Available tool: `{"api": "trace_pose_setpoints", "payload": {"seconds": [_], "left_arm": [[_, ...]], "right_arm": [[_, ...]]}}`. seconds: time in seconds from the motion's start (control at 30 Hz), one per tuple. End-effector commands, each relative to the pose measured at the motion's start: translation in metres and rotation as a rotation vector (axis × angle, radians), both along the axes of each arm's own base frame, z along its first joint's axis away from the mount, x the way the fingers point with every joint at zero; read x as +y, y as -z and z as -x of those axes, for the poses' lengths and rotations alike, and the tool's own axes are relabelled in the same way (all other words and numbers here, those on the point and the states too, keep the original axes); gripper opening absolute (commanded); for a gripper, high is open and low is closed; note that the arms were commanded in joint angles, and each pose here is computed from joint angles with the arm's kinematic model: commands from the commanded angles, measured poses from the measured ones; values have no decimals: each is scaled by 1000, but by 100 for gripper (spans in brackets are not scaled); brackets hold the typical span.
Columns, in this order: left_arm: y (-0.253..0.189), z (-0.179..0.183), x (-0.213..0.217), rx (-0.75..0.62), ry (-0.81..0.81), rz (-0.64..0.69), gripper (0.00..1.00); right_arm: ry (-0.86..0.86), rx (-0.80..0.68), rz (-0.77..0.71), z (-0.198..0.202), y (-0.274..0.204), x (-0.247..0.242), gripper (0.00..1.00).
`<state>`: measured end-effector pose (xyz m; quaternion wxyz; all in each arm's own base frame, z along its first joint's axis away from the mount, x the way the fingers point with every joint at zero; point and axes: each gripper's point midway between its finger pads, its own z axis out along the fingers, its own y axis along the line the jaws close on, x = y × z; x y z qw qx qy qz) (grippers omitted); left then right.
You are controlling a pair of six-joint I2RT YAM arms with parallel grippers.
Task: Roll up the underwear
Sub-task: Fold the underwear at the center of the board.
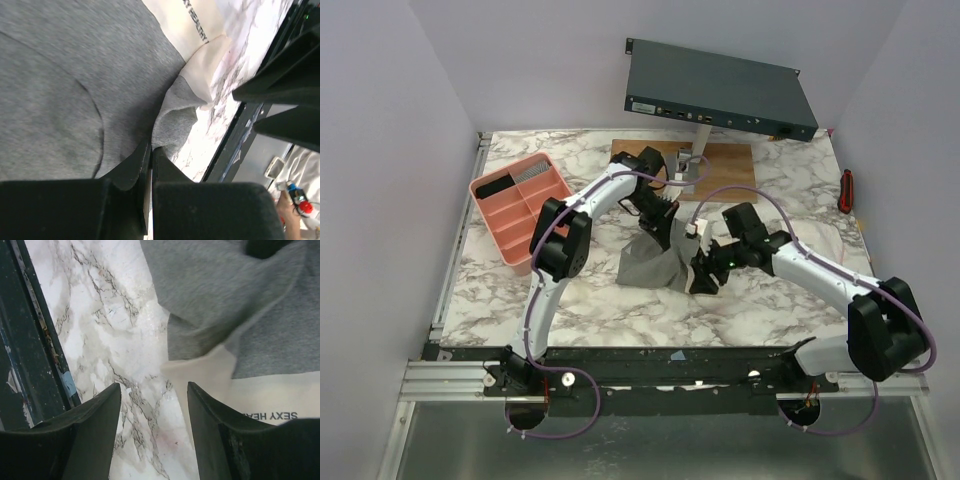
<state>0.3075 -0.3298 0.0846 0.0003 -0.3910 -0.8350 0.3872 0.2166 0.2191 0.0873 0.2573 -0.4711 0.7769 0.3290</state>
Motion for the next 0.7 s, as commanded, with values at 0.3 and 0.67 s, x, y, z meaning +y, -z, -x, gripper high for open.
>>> {"api": "trace_pose_setpoints", "payload": {"seconds": [0.3, 0.67], "left_arm": [[10, -11, 4, 131, -107, -10, 0], [10, -10, 9, 110, -112, -26, 0]], "right_arm": [[110, -103, 132, -37, 13, 7, 54], [146, 10, 87, -32, 19, 19, 53]]}}
